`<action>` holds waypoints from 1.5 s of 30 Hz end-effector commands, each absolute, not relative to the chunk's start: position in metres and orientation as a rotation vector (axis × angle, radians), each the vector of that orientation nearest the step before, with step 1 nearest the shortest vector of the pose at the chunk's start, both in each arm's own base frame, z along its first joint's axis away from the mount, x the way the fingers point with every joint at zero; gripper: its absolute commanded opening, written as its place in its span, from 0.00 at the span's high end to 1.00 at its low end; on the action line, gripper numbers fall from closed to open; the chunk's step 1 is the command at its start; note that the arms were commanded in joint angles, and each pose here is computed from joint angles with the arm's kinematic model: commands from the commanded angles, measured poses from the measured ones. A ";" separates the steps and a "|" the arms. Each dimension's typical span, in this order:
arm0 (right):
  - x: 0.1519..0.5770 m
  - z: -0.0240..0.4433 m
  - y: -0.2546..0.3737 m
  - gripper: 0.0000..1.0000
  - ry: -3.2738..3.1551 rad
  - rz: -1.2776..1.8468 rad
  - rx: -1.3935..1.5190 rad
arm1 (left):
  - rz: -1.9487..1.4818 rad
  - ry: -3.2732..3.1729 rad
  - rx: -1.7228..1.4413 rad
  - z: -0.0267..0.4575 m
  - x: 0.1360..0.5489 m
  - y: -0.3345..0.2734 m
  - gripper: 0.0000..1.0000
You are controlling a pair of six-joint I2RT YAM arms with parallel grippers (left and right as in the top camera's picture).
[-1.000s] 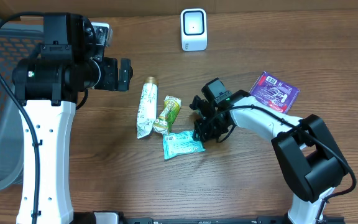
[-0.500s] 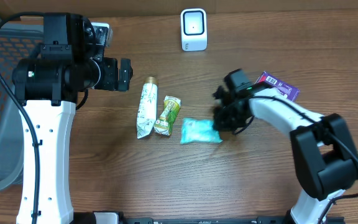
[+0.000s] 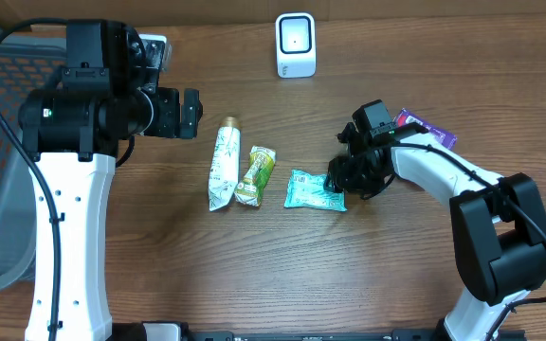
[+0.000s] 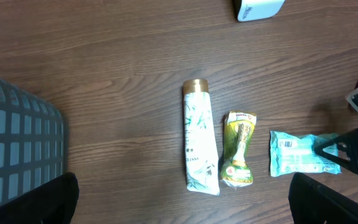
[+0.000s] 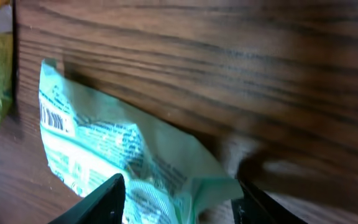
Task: Scan the item barcode
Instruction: 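Move the right gripper to the mint-green wipes pack and grasp it, then lift the green wipes pack toward the white scanner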
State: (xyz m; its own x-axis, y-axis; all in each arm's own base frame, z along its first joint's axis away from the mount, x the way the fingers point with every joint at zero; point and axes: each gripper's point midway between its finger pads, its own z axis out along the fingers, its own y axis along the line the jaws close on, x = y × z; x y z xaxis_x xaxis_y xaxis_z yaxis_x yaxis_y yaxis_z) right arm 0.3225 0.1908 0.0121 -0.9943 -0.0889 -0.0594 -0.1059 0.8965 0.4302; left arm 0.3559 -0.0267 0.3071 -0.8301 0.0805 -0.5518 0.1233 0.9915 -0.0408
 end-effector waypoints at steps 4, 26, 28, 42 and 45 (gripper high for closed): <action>0.311 0.002 0.194 0.46 2.990 0.768 -0.128 | -0.116 2.547 0.137 0.309 0.357 -0.028 0.00; 0.339 0.122 0.215 0.96 2.632 1.115 -0.309 | -0.115 2.548 0.137 0.309 0.357 -0.028 0.01; 0.342 0.167 0.210 0.96 2.506 1.095 -0.349 | -0.115 2.548 0.136 0.309 0.357 -0.028 0.00; 0.303 0.320 0.174 0.96 2.088 0.928 -0.380 | -0.116 2.548 0.136 0.309 0.357 -0.028 0.00; 0.297 0.332 0.171 0.97 2.082 0.923 -0.356 | -0.115 2.548 0.136 0.309 0.357 -0.028 0.00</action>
